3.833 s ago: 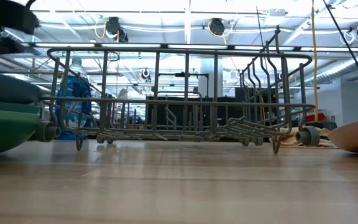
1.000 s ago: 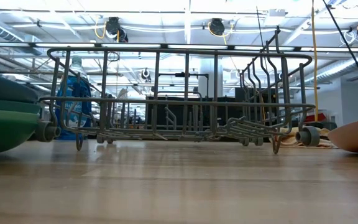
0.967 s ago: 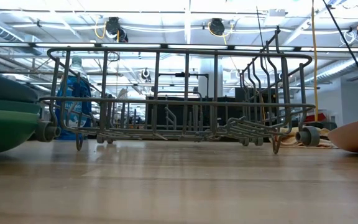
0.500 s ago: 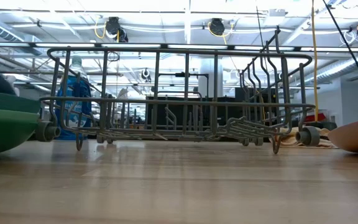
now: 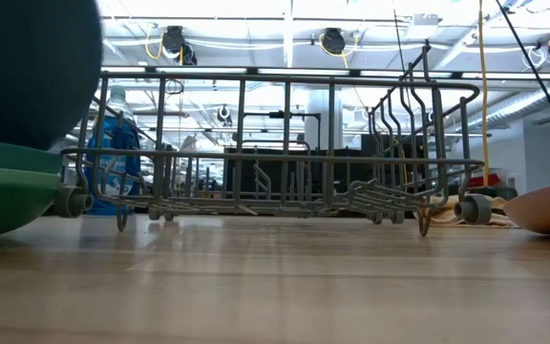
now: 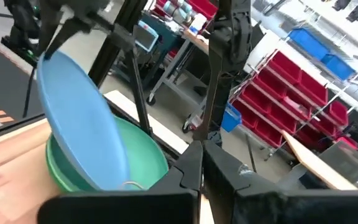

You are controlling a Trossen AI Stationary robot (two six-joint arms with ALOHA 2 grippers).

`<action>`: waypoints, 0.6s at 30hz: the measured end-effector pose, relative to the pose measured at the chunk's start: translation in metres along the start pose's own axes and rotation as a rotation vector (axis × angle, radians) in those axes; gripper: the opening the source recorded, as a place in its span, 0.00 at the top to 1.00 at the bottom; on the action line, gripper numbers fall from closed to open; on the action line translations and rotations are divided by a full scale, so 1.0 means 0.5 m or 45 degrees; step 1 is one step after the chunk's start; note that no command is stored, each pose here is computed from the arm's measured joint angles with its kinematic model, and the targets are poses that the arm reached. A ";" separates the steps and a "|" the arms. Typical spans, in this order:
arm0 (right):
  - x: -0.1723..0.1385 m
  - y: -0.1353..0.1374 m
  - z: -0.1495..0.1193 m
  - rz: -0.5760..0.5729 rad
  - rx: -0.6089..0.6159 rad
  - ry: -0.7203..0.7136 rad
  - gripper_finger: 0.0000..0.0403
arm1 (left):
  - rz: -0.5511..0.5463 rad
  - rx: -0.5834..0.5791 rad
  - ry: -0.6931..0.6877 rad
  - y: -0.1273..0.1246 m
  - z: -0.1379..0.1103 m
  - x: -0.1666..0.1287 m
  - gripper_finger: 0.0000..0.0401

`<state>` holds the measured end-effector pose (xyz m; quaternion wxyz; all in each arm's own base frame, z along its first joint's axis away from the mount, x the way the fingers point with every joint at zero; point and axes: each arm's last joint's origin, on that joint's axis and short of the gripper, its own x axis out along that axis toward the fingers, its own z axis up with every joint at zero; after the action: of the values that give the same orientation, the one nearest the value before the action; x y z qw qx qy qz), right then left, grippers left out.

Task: Sort dishes
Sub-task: Put the blue plate into the dish rack

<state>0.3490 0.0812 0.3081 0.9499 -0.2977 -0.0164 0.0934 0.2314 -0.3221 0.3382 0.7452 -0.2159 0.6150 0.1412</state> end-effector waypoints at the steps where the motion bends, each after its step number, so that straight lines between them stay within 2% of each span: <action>1: -0.002 -0.002 0.003 -0.016 -0.006 0.004 0.98 | -0.019 -0.001 -0.017 0.006 0.001 -0.013 1.00; 4: -0.011 -0.008 0.012 -0.067 -0.011 0.023 0.98 | -0.082 0.003 -0.079 0.026 0.000 -0.057 1.00; 11: -0.050 -0.019 0.036 -0.043 -0.043 0.104 0.98 | -0.263 -0.020 -0.365 0.099 0.002 -0.181 1.00; 18: -0.097 -0.035 0.063 -0.062 -0.015 0.164 0.98 | -0.441 0.063 -0.653 0.189 0.012 -0.299 1.00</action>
<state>0.3014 0.0757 0.3450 0.9492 -0.3082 0.0368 0.0507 0.1611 -0.2292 0.4712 0.8940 -0.2566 0.3643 0.0468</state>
